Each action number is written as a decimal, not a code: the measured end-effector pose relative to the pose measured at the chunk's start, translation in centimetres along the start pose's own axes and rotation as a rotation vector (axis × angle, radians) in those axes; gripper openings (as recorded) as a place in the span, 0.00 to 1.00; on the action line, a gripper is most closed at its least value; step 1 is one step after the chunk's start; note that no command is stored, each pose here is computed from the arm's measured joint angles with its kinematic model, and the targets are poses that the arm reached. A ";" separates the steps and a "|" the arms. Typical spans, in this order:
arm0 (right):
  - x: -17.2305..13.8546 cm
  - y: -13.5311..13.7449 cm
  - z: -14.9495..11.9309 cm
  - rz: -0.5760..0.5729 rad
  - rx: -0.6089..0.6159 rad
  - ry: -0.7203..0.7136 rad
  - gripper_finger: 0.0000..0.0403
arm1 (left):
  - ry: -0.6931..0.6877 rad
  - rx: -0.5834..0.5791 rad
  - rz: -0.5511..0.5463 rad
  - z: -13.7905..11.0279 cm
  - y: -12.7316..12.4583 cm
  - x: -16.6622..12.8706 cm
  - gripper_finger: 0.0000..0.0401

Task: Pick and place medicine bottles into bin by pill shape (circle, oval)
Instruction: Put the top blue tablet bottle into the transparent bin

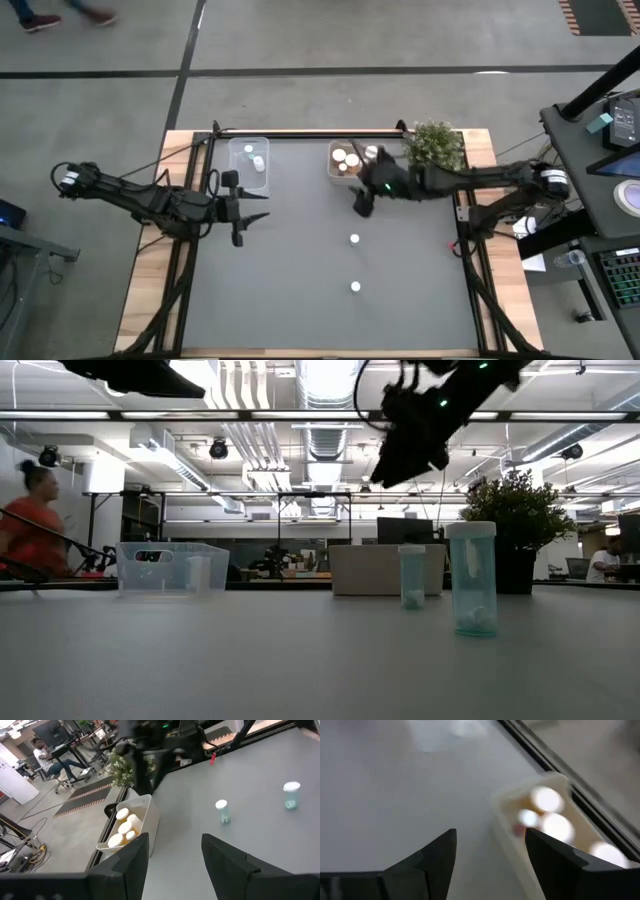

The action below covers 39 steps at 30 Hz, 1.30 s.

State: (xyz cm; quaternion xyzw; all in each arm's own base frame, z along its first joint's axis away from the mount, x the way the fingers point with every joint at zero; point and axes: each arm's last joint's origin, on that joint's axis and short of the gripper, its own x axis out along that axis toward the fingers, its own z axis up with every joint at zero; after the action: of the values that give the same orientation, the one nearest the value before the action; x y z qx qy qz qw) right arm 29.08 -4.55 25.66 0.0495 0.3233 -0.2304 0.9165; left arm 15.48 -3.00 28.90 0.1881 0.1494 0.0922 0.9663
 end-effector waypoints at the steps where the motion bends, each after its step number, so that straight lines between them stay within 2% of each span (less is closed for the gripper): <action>1: -0.4 0.7 -0.5 0.029 -0.032 -0.037 0.57 | -0.005 -0.005 0.001 0.1 -0.1 0.2 0.42; 8: -3.9 3.1 -4.1 0.182 -0.229 -0.317 0.56 | -0.123 -0.069 0.034 1.8 -1.1 2.7 0.42; 15: -7.1 1.9 -6.4 0.324 -0.335 -0.583 0.56 | -0.276 -0.156 0.076 3.3 -2.4 5.7 0.42; 22: -9.2 0.4 -8.0 0.363 -0.317 -0.694 0.56 | -0.331 -0.198 0.118 4.4 -3.1 8.8 0.42; 32: -9.3 -0.5 -11.3 0.413 -0.259 -0.772 0.56 | -0.294 -0.309 0.125 6.1 -3.8 13.6 0.42; 36: -9.7 -0.5 -11.3 0.447 -0.252 -0.795 0.56 | -0.251 -0.344 0.106 6.5 -4.4 15.5 0.42; 39: -10.0 -0.2 -11.3 0.473 -0.265 -0.795 0.56 | -0.162 -0.394 0.059 6.6 -4.9 16.9 0.42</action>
State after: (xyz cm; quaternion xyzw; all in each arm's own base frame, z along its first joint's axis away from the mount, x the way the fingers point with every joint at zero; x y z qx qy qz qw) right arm 15.67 1.85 22.93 -0.0875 -0.0459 0.0265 0.9948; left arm 34.12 -5.77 28.54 0.0068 0.0447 0.1324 0.9902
